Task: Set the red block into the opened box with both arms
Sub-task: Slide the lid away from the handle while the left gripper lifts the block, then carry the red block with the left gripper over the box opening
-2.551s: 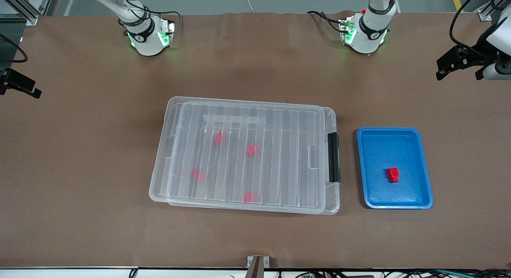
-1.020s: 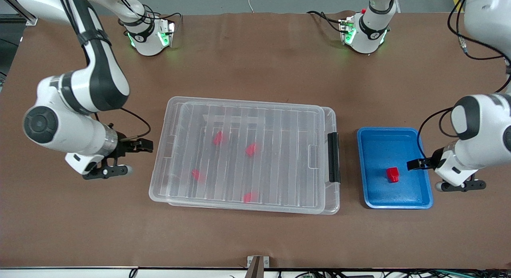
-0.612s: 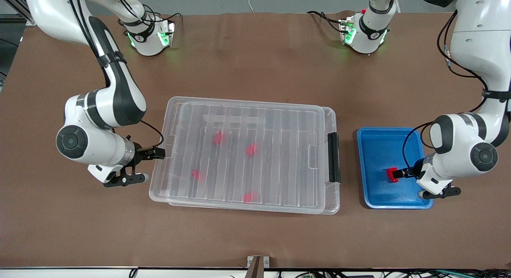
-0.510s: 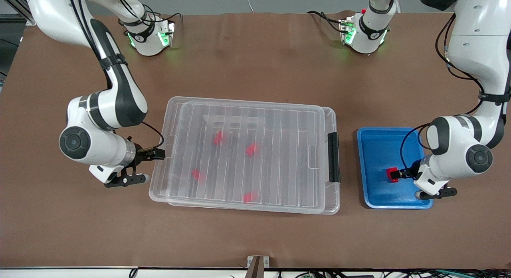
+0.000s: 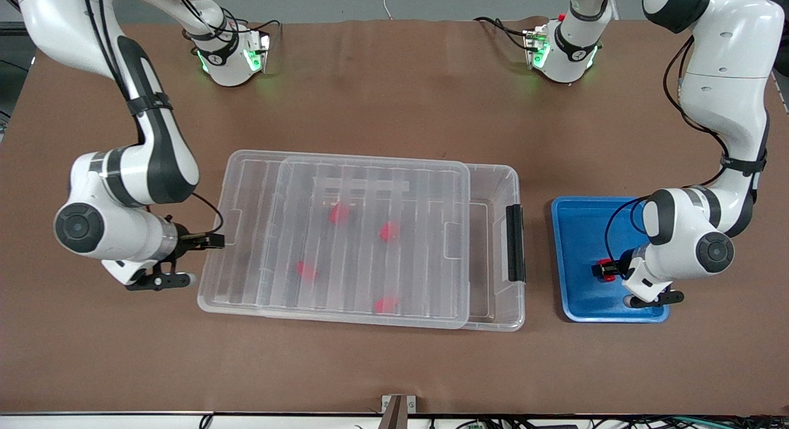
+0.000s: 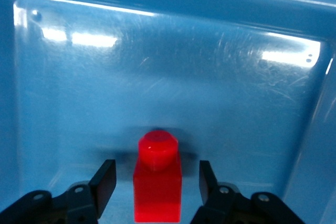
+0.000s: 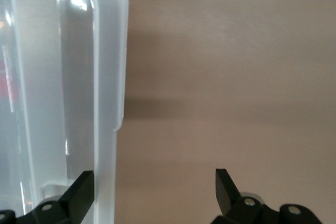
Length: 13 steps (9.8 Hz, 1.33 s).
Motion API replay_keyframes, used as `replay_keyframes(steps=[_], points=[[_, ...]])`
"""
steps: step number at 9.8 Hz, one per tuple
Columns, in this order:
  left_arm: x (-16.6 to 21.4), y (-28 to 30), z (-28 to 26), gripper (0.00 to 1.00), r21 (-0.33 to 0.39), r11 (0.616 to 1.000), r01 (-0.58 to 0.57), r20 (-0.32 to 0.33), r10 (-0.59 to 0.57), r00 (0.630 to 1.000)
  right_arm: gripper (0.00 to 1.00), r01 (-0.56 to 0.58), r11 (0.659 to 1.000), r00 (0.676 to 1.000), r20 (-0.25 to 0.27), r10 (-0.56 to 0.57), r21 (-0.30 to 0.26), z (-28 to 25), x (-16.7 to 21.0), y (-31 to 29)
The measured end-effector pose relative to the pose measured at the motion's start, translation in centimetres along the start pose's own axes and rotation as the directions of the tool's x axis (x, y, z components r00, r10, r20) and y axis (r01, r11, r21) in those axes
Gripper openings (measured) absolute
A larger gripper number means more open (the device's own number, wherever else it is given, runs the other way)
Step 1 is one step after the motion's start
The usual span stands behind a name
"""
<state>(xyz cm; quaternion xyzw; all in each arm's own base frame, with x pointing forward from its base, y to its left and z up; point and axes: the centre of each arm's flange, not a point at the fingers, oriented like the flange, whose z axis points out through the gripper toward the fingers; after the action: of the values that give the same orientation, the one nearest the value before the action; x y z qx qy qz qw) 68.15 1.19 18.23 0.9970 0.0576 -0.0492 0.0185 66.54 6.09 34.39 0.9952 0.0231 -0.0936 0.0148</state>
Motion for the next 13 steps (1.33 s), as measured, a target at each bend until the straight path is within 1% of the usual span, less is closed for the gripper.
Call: replay_keyframes(steps=[2, 4, 5, 6, 7, 8, 9, 10, 11, 12, 13], points=[[0.0, 0.4, 0.0, 0.37, -0.002, 1.000, -0.005, 0.000, 0.005, 1.000, 1.00, -0.035, 0.999, 0.999, 0.030, 0.036, -0.023, 0.0, -0.4, 3.2], [0.2, 1.9, -1.8, 0.36, -0.018, 1.000, -0.026, -0.019, 0.025, 1.000, 1.00, -0.056, 0.998, 0.998, 0.034, 0.057, -0.028, -0.2, -0.6, 5.0], [0.0, 3.4, -4.6, 0.36, -0.026, 0.999, -0.047, -0.020, 0.046, 0.999, 1.00, -0.053, 0.998, 0.998, 0.034, 0.054, -0.033, -0.2, -0.6, 5.4], [-0.5, 5.3, -8.5, 0.36, -0.032, 0.997, -0.068, -0.033, 0.067, 0.997, 1.00, -0.047, 0.998, 0.998, 0.034, 0.048, -0.034, -0.2, -0.6, 5.6], [-1.3, 7.3, -13.1, 0.36, -0.036, 0.996, -0.080, -0.058, 0.078, 0.995, 1.00, -0.047, 0.998, 0.998, 0.034, 0.048, -0.035, -0.3, -0.6, 6.0], [-2.6, 9.4, -17.2, 0.36, -0.039, 0.996, -0.085, -0.072, 0.082, 0.994, 1.00, -0.049, 0.998, 0.998, 0.033, 0.050, -0.040, -0.3, -0.7, 6.4], [-4.1, 12.1, -20.5, 0.36, -0.046, 0.996, -0.077, -0.070, 0.074, 0.995, 1.00, -0.053, 0.998, 0.998, 0.032, 0.054, -0.044, -0.4, -0.7, 6.8], [-5.7, 15.6, -22.6, 0.36, -0.058, 0.996, -0.061, -0.068, 0.057, 0.996, 1.00, -0.057, 0.997, 0.998, 0.021, 0.058, -0.045, -0.9, -0.7, 7.1], [-7.1, 19.3, -23.6, 0.36, -0.066, 0.996, -0.053, -0.068, 0.049, 0.997, 1.00, -0.061, 0.997, 0.998, 0.003, 0.061, -0.046, -2.3, -0.6, 7.3], [-8.6, 23.1, -23.4, 0.36, -0.056, 0.997, -0.059, -0.068, 0.055, 0.996, 1.00, -0.067, 0.997, 0.998, -0.017, 0.067, -0.047, -4.8, -0.8, 7.5], [-10.3, 26.7, -22.8, 0.36, -0.029, 0.997, -0.067, -0.073, 0.065, 0.995, 1.00, -0.081, 0.996, 0.996, -0.053, 0.079, -0.045, -8.6, -1.6, 7.9]])
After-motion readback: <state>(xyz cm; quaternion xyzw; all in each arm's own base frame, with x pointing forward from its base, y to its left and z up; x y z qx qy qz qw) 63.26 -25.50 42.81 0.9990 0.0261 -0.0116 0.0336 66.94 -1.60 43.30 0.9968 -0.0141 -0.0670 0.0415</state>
